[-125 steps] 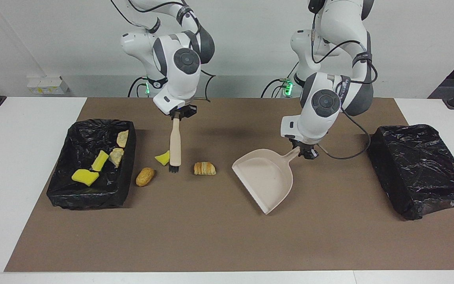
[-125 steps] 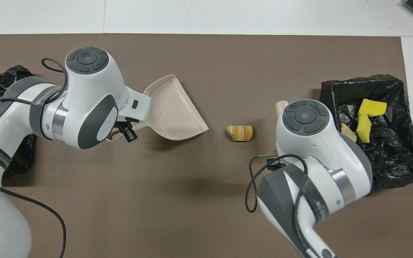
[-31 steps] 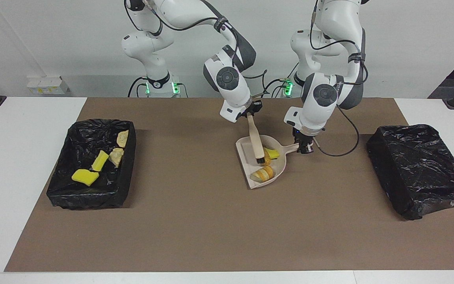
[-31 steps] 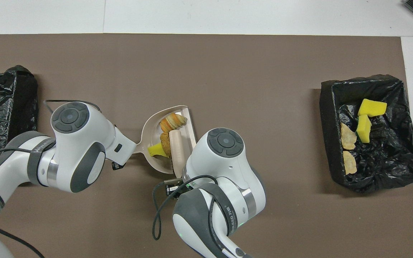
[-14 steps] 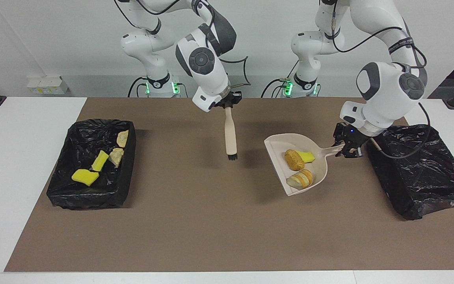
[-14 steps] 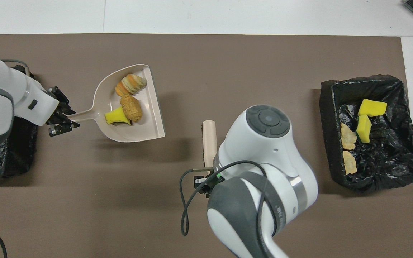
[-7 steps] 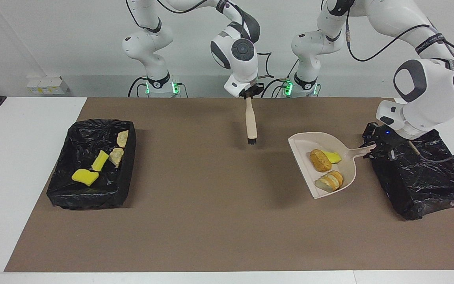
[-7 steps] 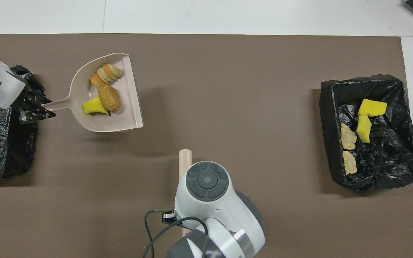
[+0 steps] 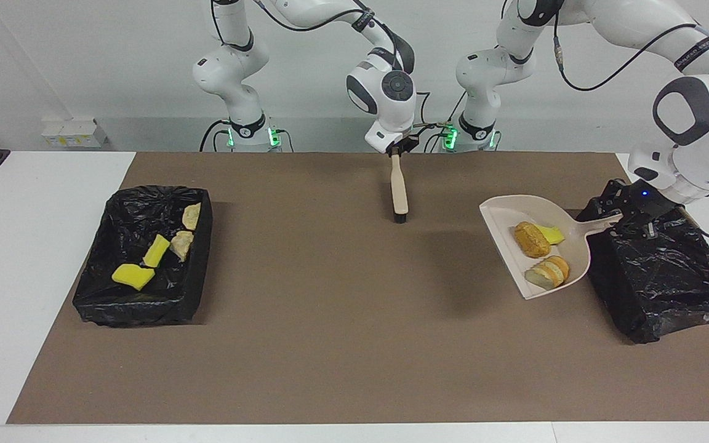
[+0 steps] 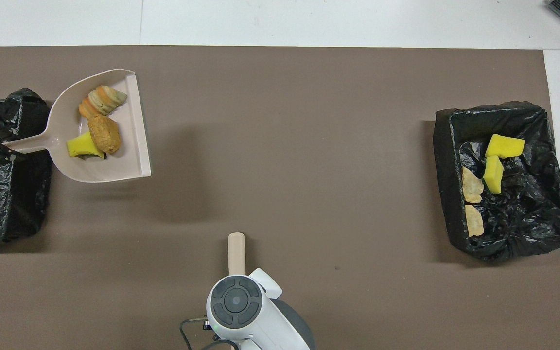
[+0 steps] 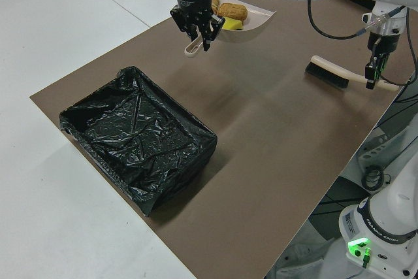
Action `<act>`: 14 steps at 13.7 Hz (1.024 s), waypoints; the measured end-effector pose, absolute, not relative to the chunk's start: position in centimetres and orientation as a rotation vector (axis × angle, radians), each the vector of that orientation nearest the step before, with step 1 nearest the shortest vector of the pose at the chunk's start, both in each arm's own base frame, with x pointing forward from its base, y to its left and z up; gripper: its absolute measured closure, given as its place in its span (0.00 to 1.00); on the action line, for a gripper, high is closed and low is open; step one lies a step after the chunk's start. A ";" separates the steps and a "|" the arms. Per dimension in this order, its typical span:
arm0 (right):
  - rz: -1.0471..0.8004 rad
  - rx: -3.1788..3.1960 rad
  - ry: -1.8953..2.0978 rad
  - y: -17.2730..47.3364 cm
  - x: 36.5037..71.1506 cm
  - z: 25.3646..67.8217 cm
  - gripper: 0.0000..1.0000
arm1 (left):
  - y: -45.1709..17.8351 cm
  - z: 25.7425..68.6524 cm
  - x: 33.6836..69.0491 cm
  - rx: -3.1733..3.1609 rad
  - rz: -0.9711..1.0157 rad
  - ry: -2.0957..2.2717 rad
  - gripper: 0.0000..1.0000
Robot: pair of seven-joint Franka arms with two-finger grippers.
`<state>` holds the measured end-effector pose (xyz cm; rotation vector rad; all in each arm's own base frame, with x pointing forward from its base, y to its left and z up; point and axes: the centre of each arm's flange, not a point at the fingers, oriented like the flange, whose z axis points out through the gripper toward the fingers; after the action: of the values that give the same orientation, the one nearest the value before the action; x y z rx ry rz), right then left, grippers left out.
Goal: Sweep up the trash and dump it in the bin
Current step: 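Lift the dustpan toward the bin with the left gripper while the right gripper withdraws, then tilt the dustpan with the left gripper to dump pieces into the bin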
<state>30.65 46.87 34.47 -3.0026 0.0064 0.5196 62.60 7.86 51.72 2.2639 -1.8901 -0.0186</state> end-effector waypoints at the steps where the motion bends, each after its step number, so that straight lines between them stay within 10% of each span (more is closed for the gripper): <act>1: 0.518 -3.007 0.006 46.8 30.7 34.4 0.73 | 9.1 52.5 62.4 2.283 -0.015 -1.871 0.69; 4: 0.522 -3.015 0.004 46.5 30.6 34.0 0.73 | 14.6 55.3 61.5 2.373 0.028 -1.797 0.69; 11: 0.371 -3.035 -0.040 46.4 33.6 37.3 0.02 | 24.7 55.1 59.5 2.402 0.009 -1.907 0.69; 14: 0.291 -3.026 0.030 43.9 38.3 42.9 0.00 | 28.6 53.1 59.7 2.413 -0.066 -2.006 0.69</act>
<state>38.30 43.92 42.89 -3.0264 0.0299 0.2907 59.67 28.64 53.14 2.4133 -2.0058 -0.0656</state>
